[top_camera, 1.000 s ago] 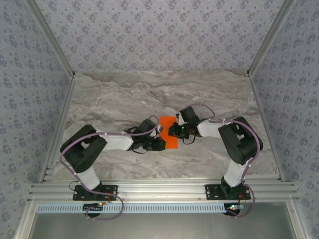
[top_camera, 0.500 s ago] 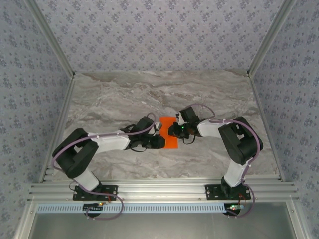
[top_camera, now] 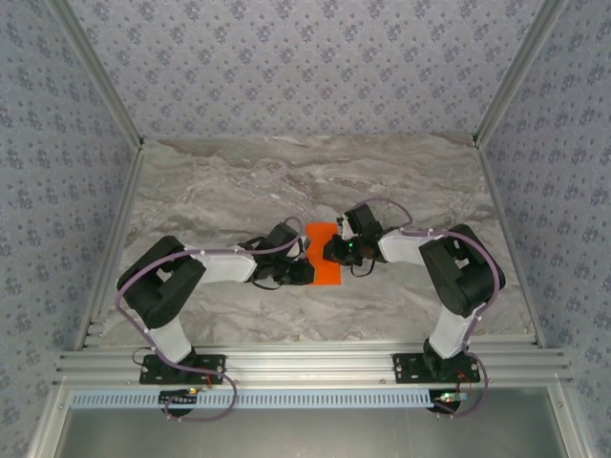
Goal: Fold a paper plane with a square sheet of paper (fold left side to right side)
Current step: Fold the triangle a second time at the center of the table.
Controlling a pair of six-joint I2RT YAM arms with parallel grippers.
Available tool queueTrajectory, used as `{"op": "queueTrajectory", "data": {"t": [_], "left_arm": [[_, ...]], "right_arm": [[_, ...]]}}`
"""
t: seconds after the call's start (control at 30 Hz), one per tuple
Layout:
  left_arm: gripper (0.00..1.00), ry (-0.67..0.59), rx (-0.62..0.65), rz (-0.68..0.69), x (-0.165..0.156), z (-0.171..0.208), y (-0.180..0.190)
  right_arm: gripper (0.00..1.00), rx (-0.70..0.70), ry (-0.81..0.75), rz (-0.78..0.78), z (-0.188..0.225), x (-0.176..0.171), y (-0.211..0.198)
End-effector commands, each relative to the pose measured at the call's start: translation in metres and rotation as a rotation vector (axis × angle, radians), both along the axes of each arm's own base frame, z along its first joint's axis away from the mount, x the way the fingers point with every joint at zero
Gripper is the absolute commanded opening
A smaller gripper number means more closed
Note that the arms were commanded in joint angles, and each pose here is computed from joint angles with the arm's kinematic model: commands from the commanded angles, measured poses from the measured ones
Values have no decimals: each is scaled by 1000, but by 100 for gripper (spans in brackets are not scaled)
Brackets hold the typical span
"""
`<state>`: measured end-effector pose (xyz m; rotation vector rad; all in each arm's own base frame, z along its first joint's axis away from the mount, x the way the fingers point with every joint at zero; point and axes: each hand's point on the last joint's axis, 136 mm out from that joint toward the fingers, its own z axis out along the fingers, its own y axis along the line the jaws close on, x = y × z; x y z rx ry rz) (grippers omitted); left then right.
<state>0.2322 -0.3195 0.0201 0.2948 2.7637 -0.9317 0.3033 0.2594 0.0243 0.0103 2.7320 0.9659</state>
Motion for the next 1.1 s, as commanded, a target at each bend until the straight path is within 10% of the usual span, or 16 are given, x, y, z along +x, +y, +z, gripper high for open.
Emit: {"op": "queueTrajectory", "data": {"t": [0.0,1.07], "left_arm": [[12,37,83,16,-8,-23,16],[10,46,135,26,-13,-27,21]], "right_arm": [[14,7,-55,16,22,-4,-5],[12,47,-61,136,13,-37,34]]}}
